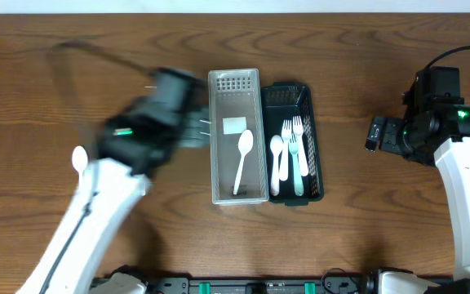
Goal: Pack container
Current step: 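Carry the spoon over the clear basket and release it inside, then move the left gripper to another white spoon and grasp it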
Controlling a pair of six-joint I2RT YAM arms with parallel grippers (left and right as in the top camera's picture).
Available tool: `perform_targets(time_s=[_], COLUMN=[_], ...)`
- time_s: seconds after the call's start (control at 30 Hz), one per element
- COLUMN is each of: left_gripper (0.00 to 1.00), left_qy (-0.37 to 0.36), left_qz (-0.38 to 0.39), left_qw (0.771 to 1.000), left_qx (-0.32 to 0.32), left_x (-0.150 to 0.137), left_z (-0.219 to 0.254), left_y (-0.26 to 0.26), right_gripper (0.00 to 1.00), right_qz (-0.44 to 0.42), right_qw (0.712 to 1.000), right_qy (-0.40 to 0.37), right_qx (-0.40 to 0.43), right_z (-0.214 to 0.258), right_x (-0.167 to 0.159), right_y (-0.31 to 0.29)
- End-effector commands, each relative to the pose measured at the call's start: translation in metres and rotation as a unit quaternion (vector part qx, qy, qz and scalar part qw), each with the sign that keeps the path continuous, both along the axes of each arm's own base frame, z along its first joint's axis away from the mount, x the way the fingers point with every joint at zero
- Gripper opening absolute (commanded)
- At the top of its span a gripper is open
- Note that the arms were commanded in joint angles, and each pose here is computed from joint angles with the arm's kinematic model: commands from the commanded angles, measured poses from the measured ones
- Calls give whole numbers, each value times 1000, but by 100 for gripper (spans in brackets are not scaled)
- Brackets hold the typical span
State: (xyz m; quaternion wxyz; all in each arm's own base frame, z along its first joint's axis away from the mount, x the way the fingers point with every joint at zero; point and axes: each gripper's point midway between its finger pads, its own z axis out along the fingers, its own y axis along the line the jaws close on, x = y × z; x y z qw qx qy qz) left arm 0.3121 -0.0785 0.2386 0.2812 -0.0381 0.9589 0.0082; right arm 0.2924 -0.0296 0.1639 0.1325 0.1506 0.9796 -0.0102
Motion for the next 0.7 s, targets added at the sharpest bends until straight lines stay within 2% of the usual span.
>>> perform_targets(time_s=[0.0, 0.1, 0.27, 0.67], left_gripper=[89, 89, 90, 90], left_qy=[12, 30, 82, 244], left_qz=[86, 141, 174, 95], left_qw=[996, 990, 981, 965], left_qx=[14, 3, -11, -4], left_x=[2, 5, 12, 16], left_z=[-4, -21, -74, -189], left_y=[60, 97, 125, 116], right_gripper=[99, 99, 99, 99], right_qz=[3, 3, 3, 3], right_qw=[1000, 1000, 1000, 1000], right_qy=[-1, -1, -1, -1], right_qx=[1, 2, 2, 1], right_z=[1, 1, 1, 1], right_x=[0, 0, 0, 0], right_y=[-2, -1, -1, -1])
